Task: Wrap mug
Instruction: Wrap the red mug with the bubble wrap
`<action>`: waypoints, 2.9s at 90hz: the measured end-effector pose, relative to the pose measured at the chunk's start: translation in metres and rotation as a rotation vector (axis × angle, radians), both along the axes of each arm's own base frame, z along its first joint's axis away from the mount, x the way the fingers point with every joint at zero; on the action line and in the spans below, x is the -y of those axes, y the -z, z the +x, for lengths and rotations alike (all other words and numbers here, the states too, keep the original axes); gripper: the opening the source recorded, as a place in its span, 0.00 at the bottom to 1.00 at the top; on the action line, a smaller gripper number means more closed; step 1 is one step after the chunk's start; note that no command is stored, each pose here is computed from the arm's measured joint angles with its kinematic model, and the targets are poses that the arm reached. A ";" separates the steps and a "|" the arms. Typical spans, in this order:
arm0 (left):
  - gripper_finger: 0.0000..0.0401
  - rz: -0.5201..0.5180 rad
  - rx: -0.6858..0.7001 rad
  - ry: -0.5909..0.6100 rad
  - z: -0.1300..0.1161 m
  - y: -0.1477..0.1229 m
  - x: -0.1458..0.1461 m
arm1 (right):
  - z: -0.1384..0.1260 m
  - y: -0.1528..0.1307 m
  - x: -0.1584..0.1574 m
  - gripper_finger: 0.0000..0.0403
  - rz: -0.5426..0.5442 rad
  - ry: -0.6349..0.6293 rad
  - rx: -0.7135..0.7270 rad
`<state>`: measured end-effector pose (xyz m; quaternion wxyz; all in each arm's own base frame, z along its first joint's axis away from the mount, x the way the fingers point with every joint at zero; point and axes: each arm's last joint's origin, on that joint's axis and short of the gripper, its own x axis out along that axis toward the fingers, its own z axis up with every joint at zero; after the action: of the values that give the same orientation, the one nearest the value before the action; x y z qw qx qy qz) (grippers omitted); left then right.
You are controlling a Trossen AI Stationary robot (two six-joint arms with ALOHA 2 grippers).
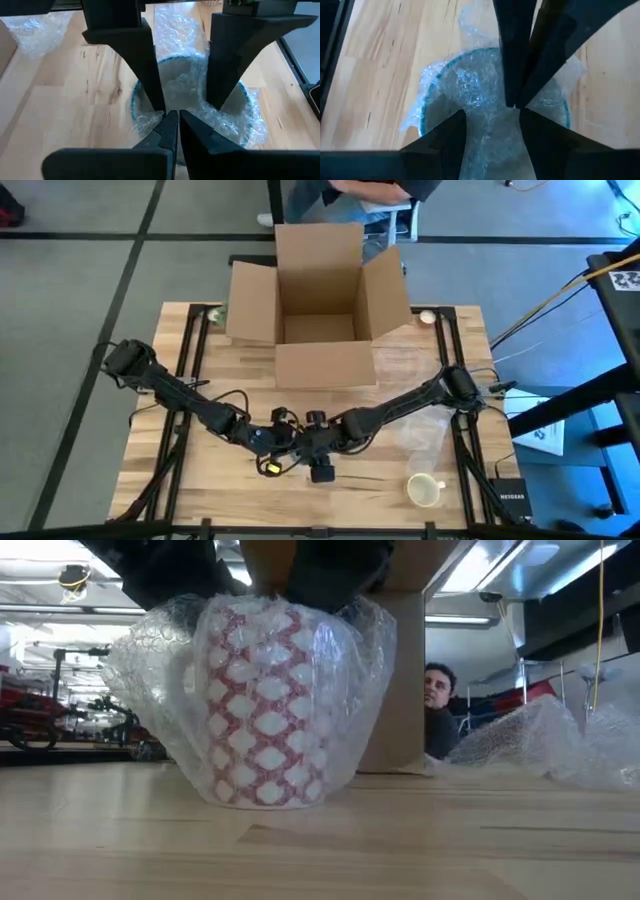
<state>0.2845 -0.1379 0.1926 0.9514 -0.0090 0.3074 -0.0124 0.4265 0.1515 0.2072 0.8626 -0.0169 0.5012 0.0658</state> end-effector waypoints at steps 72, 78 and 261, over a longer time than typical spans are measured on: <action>0.00 0.007 -0.006 0.003 0.000 0.000 0.000 | -0.038 -0.081 -0.051 0.43 0.016 -0.014 -0.149; 0.00 0.007 -0.006 0.003 0.000 0.000 0.000 | -0.040 -0.072 -0.054 0.43 -0.033 0.008 -0.144; 0.00 -0.036 -0.168 -0.071 -0.071 -0.013 -0.014 | 0.015 0.017 -0.024 0.43 -0.310 -0.359 -0.013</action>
<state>0.2140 -0.1242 0.2060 0.9219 -0.0380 0.3853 0.0167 0.4412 0.1753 0.1902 0.8209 -0.2376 0.4999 0.1403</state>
